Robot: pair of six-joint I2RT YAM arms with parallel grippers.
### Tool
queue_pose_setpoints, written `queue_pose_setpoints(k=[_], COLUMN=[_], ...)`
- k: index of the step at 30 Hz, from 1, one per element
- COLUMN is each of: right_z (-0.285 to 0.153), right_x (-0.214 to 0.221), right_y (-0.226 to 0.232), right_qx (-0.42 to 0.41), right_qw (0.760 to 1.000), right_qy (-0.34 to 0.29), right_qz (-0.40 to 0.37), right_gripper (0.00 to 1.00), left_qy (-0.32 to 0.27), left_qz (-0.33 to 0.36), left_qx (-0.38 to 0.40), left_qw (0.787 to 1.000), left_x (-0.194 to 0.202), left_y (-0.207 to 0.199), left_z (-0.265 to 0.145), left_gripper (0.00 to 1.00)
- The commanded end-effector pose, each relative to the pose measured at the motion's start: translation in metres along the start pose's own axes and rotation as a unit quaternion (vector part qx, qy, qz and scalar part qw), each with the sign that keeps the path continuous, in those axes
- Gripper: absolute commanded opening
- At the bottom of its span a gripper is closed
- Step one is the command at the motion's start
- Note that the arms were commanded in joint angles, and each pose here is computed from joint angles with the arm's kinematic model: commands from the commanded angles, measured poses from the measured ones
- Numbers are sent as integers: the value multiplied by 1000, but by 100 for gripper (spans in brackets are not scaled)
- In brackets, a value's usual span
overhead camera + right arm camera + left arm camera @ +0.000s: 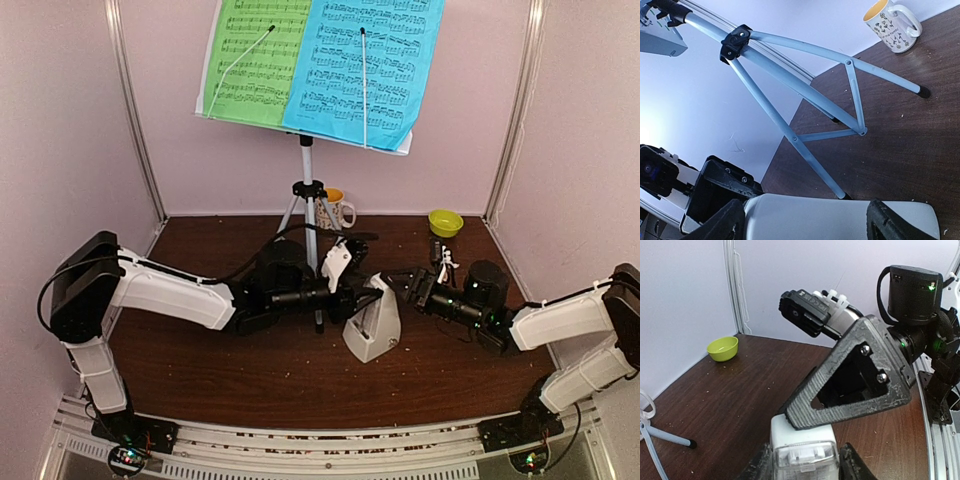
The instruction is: Set up the instrument practice props
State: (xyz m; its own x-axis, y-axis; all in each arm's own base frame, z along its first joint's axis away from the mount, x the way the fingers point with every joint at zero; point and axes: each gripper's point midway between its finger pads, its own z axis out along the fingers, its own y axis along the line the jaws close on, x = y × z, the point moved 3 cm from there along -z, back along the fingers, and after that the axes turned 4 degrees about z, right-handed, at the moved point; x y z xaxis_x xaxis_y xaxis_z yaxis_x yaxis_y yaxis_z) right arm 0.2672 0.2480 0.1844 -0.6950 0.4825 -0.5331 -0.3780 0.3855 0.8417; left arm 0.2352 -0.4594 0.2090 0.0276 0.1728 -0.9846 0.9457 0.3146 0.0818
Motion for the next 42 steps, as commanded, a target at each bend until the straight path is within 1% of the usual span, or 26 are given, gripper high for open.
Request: queue_pose_setpoints(k=[1, 3, 10, 15, 17, 20, 23, 25, 27, 31, 34, 35, 38, 42], right_z=[-14, -13, -11, -8, -7, -4, -3, -1, 1, 4, 7, 8, 9, 10], right_x=[34, 35, 35, 27, 24, 20, 18, 14, 11, 4, 2, 2, 0, -5], right_y=[-68, -70, -68, -55, -50, -41, -36, -29, -23, -13, -9, -9, -6, 0], right_qx=[134, 136, 130, 114, 110, 100, 94, 88, 82, 78, 76, 75, 72, 67], right_qw=[990, 989, 990, 992, 992, 993, 994, 994, 994, 993, 993, 993, 993, 993], right_qy=[47, 48, 52, 51, 52, 54, 55, 55, 57, 60, 65, 66, 65, 60], right_qz=[7, 6, 5, -9, -16, -24, -32, -37, -44, -59, -64, -65, -65, -71], right_gripper=[83, 83, 83, 85, 86, 87, 88, 89, 90, 91, 91, 92, 93, 94], left_qy=[-20, -27, -34, -30, -9, 49, 86, 121, 167, 250, 286, 305, 320, 343], left_qz=[28, 32, 33, -21, -29, -37, -71, -104, -128, -170, -201, -215, -241, -264], left_qx=[17, 22, 18, -17, -38, -66, -90, -115, -146, -196, -228, -234, -254, -283], left_qw=[999, 999, 999, 999, 999, 996, 990, 980, 967, 933, 909, 898, 880, 856], left_x=[-6, -7, -10, -14, -10, 6, 23, 40, 57, 81, 88, 96, 99, 116], left_y=[-7, -9, -10, 15, 23, 30, 40, 51, 65, 94, 119, 125, 146, 169], left_z=[-13, -17, -32, -70, -88, -107, -126, -137, -147, -166, -175, -177, -178, -177], left_gripper=[2, 0, 0, 0, 0, 0, 0, 0, 0, 0, 0, 0, 0, 0])
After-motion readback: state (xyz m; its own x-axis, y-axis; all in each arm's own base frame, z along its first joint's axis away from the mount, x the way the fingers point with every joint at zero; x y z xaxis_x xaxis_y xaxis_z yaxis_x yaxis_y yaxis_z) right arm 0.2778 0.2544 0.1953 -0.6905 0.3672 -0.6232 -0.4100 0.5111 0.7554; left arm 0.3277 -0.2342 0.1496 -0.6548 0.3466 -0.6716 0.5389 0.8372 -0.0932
